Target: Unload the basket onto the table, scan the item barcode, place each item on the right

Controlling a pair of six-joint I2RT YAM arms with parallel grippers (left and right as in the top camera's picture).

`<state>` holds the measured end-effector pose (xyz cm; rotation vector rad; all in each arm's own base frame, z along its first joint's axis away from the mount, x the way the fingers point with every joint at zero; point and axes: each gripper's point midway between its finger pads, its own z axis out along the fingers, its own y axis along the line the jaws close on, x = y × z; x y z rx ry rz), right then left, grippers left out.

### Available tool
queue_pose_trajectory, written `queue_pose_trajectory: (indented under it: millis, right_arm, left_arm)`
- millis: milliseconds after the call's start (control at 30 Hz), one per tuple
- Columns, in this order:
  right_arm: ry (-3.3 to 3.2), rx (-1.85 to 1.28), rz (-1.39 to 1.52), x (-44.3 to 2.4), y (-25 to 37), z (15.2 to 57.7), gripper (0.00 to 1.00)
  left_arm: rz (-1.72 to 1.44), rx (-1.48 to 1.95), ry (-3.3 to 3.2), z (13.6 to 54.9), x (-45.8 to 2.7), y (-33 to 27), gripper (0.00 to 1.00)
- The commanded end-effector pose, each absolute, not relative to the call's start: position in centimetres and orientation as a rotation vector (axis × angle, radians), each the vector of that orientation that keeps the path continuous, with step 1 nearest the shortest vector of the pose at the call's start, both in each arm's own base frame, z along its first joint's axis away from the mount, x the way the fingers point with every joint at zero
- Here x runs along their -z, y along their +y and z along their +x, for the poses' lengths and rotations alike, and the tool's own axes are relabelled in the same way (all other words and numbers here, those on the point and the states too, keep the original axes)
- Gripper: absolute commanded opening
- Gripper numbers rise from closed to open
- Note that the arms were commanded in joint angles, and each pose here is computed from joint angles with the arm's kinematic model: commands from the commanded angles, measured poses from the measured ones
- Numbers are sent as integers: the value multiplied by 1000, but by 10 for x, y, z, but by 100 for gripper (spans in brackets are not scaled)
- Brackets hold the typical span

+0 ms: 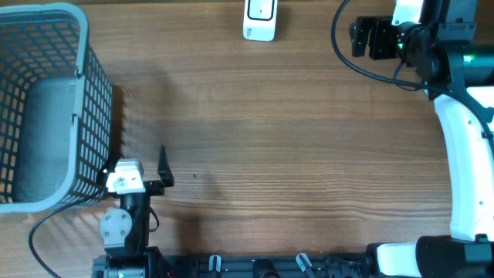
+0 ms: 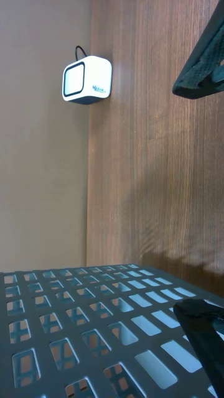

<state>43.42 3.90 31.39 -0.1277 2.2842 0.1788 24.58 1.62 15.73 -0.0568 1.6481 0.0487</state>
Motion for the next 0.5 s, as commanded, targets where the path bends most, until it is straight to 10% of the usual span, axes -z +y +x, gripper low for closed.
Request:
queue_pose_trajectory:
  millis: [0, 467]
  right_arm:
    - [2298, -159, -138, -308, 38, 437, 100]
    - [1977, -141, -122, -404, 37, 366, 100]
  left_arm:
    - [-69, -39, 1646, 246, -156, 17, 100]
    - [-69, -39, 1646, 246, -156, 17, 100]
